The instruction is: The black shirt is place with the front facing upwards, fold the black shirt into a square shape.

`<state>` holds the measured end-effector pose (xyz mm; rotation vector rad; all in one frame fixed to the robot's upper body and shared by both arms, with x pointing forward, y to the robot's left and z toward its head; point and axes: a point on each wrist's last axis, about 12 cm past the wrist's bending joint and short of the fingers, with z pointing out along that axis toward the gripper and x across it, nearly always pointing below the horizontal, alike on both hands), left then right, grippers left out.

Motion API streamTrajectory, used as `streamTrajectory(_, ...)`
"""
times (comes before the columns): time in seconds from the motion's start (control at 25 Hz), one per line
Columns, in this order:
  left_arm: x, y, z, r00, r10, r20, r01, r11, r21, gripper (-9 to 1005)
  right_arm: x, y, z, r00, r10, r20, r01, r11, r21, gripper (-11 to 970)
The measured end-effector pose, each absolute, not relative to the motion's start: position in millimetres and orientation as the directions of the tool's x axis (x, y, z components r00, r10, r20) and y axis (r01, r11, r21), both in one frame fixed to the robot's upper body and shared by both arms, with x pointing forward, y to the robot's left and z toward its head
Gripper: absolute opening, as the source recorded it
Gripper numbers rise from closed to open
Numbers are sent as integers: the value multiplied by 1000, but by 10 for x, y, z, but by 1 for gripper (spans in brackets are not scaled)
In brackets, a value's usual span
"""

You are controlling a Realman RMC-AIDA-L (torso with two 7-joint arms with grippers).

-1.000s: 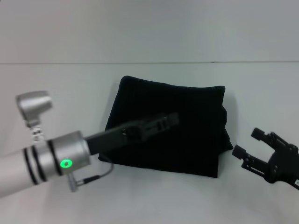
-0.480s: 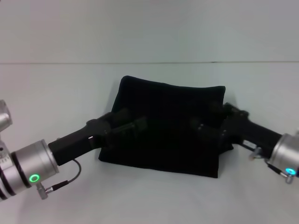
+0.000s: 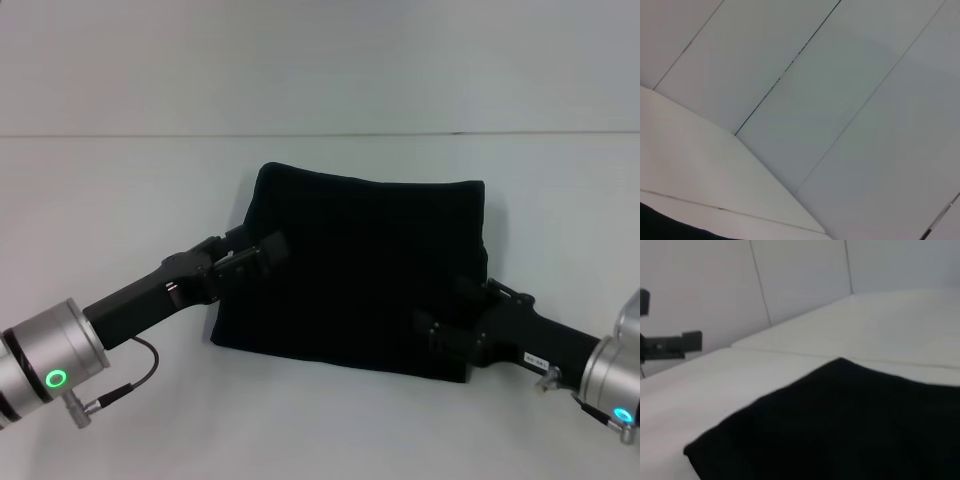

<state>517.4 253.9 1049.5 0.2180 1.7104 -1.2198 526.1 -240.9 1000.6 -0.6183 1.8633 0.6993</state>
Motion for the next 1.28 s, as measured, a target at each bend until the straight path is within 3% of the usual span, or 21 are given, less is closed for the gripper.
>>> streamTrajectory(0.24,5237,2520,10514,-537,-390,-748,587,464,-664,937,5198,-2458,9998,-354,-84,-932,-684,703,196,919)
streamTrajectory(0.4,5356,2543,10535,-599,-432,-674,501,454,-736,931,5100,-2557,10087,-292,-36,-956,-713,675,192,919)
streamTrajectory(0.68,5815,2582,10537,-749,-523,-407,121,495,-860,920,4638,-2750,10127,-208,20,-978,-779,602,178,919)
streamTrajectory(0.96,6036,2459,10571,-772,-456,-442,97,603,-792,910,4289,-2828,10010,-246,-6,-969,-794,575,197,919)
streamTrajectory(1.28,6083,2455,10524,-746,-453,-488,85,663,-744,897,4247,-2826,9990,-257,-16,-966,-800,564,203,919)
